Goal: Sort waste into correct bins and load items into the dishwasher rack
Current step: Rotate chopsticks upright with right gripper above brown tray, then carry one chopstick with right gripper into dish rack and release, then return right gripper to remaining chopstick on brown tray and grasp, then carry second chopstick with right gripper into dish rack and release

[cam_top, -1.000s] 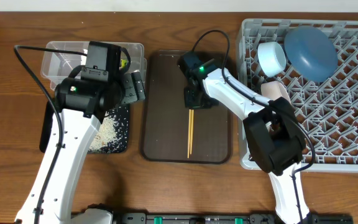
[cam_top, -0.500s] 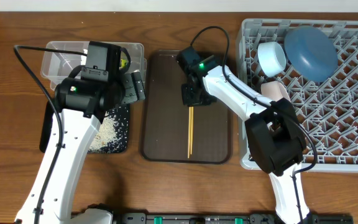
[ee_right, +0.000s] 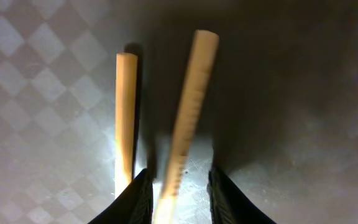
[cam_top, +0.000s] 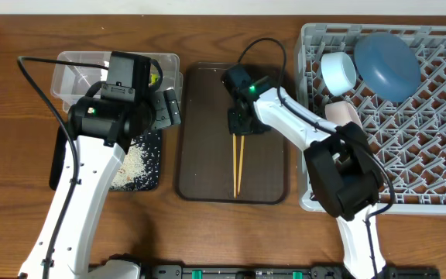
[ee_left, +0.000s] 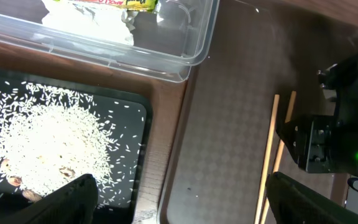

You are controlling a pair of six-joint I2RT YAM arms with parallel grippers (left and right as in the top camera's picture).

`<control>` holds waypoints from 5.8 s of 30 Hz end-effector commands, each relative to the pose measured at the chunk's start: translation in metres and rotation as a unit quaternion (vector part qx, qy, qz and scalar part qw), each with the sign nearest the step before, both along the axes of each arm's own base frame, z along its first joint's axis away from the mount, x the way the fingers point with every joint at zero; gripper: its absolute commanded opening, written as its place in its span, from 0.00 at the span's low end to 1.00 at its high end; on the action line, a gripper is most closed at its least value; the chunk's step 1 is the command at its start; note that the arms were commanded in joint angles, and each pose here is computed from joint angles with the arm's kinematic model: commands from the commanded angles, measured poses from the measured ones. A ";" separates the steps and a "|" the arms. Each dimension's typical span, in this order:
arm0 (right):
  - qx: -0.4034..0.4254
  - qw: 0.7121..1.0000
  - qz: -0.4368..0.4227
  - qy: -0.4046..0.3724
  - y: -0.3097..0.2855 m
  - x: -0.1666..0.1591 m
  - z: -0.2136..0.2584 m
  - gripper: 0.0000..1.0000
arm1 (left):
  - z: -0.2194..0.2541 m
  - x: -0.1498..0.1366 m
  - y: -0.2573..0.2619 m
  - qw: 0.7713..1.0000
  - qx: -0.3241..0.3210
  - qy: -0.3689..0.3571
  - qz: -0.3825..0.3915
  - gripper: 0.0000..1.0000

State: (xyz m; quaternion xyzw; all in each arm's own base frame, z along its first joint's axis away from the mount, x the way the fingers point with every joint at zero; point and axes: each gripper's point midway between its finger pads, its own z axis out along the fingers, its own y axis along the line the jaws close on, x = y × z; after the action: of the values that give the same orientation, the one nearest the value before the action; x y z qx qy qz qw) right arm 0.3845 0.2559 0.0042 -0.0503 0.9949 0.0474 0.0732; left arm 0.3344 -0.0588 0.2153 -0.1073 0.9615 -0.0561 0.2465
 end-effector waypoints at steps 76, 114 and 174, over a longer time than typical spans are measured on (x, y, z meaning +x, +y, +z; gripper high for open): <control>-0.096 0.746 -0.657 -0.052 -0.408 -0.060 0.141 0.27 | 0.001 0.002 0.004 1.000 0.010 -0.002 0.000 0.89; -0.004 0.997 -0.053 -0.051 0.014 -0.017 0.047 0.31 | 0.000 0.002 0.004 1.000 0.010 -0.002 0.000 0.89; -0.073 0.644 -0.757 -0.080 -0.366 -0.076 0.186 0.02 | 0.001 0.002 0.004 1.000 0.010 -0.002 0.000 0.89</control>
State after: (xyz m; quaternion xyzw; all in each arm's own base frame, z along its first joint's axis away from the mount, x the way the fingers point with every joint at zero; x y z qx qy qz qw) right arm 0.3158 -0.0949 0.2076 0.6550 0.7367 -0.0708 0.1526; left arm 0.3344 -0.0588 0.2153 -0.1073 0.9615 -0.0561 0.2465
